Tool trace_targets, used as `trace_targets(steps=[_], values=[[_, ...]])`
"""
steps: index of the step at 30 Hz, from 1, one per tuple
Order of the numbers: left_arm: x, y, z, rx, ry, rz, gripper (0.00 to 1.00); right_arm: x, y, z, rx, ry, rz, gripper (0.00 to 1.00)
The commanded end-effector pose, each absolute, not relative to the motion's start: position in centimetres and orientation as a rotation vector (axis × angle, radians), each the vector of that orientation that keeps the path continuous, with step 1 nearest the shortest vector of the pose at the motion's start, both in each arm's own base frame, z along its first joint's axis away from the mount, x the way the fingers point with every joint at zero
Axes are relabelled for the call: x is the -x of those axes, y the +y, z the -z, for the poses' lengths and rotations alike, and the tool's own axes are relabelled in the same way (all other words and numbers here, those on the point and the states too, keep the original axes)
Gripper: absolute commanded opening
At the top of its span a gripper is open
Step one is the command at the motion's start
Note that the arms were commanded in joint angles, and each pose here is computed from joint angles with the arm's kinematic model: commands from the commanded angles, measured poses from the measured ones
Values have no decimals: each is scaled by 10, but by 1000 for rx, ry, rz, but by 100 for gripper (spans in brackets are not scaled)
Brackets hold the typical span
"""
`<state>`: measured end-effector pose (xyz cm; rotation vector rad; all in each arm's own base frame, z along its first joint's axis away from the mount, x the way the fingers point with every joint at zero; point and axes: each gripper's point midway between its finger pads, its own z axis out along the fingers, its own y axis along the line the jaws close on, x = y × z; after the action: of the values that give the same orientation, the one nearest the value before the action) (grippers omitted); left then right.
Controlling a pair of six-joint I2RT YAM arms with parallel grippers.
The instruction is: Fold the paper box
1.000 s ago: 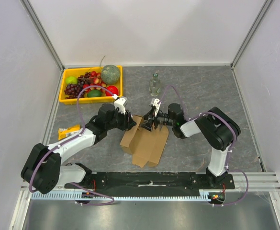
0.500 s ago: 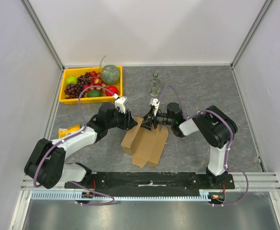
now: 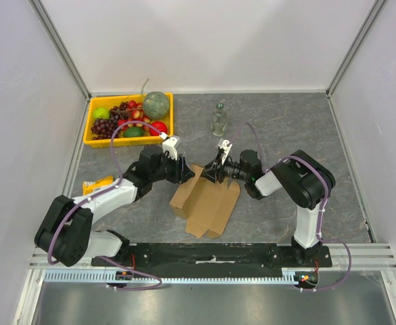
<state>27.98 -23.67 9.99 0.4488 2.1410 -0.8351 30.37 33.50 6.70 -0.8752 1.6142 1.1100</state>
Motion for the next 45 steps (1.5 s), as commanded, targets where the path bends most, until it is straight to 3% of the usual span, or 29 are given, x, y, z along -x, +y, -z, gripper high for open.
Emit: trace_targets(steps=[1, 8, 26, 45], values=[[-282, -243, -107, -444, 2117, 878, 48, -313, 333, -83, 771, 1544, -1089, 38], [-279, -245, -103, -457, 2130, 901, 47, -311, 336, -82, 724, 1529, -1037, 42], [-277, -248, -102, -466, 2138, 922, 47, -306, 343, -77, 631, 1478, -940, 37], [-272, -247, -96, -466, 2150, 931, 47, -304, 350, -103, 545, 1385, -956, 40]])
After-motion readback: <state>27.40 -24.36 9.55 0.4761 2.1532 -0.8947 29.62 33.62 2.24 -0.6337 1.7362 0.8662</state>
